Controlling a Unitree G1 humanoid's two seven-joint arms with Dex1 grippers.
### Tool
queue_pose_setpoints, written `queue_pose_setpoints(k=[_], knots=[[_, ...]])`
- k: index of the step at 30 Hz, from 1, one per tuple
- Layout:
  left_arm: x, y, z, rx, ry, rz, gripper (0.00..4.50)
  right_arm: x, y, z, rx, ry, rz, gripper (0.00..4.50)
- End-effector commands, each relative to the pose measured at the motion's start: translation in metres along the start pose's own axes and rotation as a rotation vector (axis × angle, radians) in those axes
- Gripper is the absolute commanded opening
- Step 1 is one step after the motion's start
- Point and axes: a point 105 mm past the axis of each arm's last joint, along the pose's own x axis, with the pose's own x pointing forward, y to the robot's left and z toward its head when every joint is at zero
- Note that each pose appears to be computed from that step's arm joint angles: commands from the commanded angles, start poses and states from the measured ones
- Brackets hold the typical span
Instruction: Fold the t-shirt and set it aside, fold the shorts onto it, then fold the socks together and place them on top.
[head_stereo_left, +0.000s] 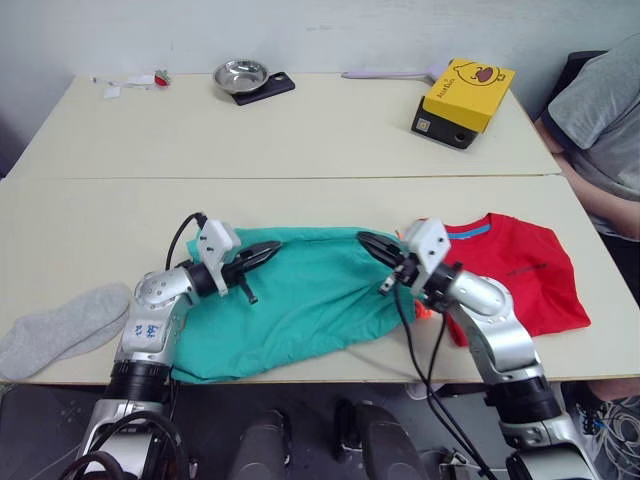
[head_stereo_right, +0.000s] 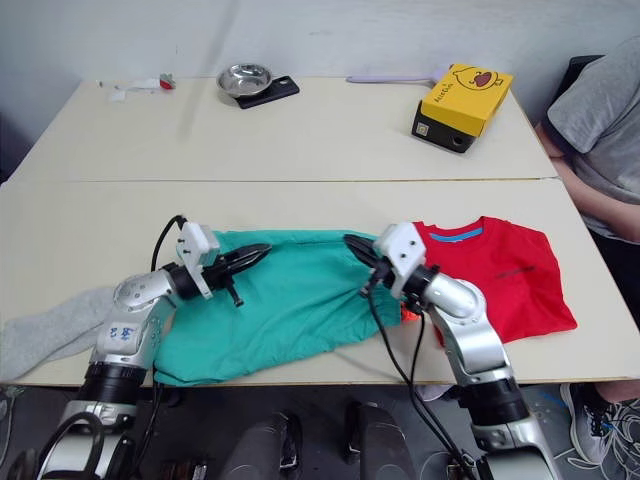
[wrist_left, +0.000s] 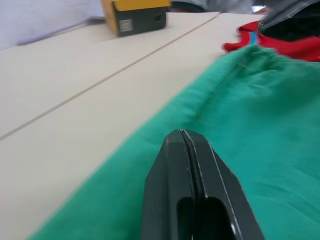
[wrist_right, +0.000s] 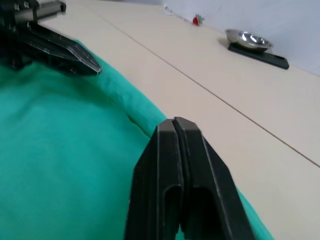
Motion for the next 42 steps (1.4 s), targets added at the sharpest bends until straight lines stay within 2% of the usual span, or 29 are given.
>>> queue_pose_setpoints(k=[1, 4, 8, 11, 12, 14, 16, 19, 20, 25, 30, 33, 36, 39, 42], knots=[[-0.005, 0.032, -0.025, 0.014, 0.156, 0.196, 0.02, -0.001, -0.019, -0.027, 0.016, 0.106, -0.144, 0.00], [-0.013, 0.049, -0.027, -0.040, 0.133, 0.295, 0.02, -0.013, -0.033, -0.030, 0.024, 0.107, -0.233, 0.00], [-0.021, 0.044, -0.035, -0.038, 0.132, 0.270, 0.02, -0.035, -0.037, -0.014, 0.049, 0.022, -0.238, 0.00], [-0.019, 0.035, -0.017, -0.021, 0.018, 0.205, 0.02, -0.052, -0.036, 0.011, 0.166, -0.092, -0.204, 0.00], [-0.018, 0.030, -0.008, -0.011, -0.032, 0.165, 0.00, -0.059, -0.033, 0.024, 0.210, -0.144, -0.175, 0.17], [-0.016, 0.015, 0.009, 0.012, -0.117, 0.044, 0.00, -0.073, -0.028, 0.036, 0.298, -0.150, -0.134, 0.63], [-0.017, 0.001, 0.018, 0.023, -0.150, -0.057, 0.00, -0.084, -0.021, 0.037, 0.369, -0.098, -0.114, 1.27], [-0.018, -0.020, 0.022, 0.041, -0.146, -0.222, 0.00, -0.100, -0.003, 0.034, 0.553, -0.003, -0.088, 2.36], [-0.019, -0.028, 0.023, 0.045, -0.142, -0.283, 0.00, -0.105, 0.000, 0.038, 0.591, -0.012, -0.095, 2.70], [-0.018, -0.049, 0.019, 0.037, -0.123, -0.437, 0.00, -0.126, 0.014, 0.035, 0.809, 0.041, -0.188, 4.46], [-0.011, -0.066, 0.009, 0.040, -0.093, -0.520, 0.00, -0.143, 0.048, 0.011, 1.043, 0.204, -0.271, 4.46], [-0.008, -0.066, 0.006, 0.020, -0.088, -0.507, 0.00, -0.152, 0.063, 0.002, 1.220, 0.266, -0.315, 4.46], [-0.007, -0.066, 0.005, 0.013, -0.088, -0.500, 0.00, -0.154, 0.070, -0.001, 1.260, 0.316, -0.329, 4.46], [-0.006, -0.064, 0.001, 0.012, -0.073, -0.500, 0.00, -0.146, 0.077, -0.001, 1.307, 0.321, -0.298, 4.46], [-0.007, -0.061, -0.009, 0.004, -0.033, -0.492, 0.00, -0.128, 0.069, -0.014, 1.356, 0.303, -0.340, 4.46]])
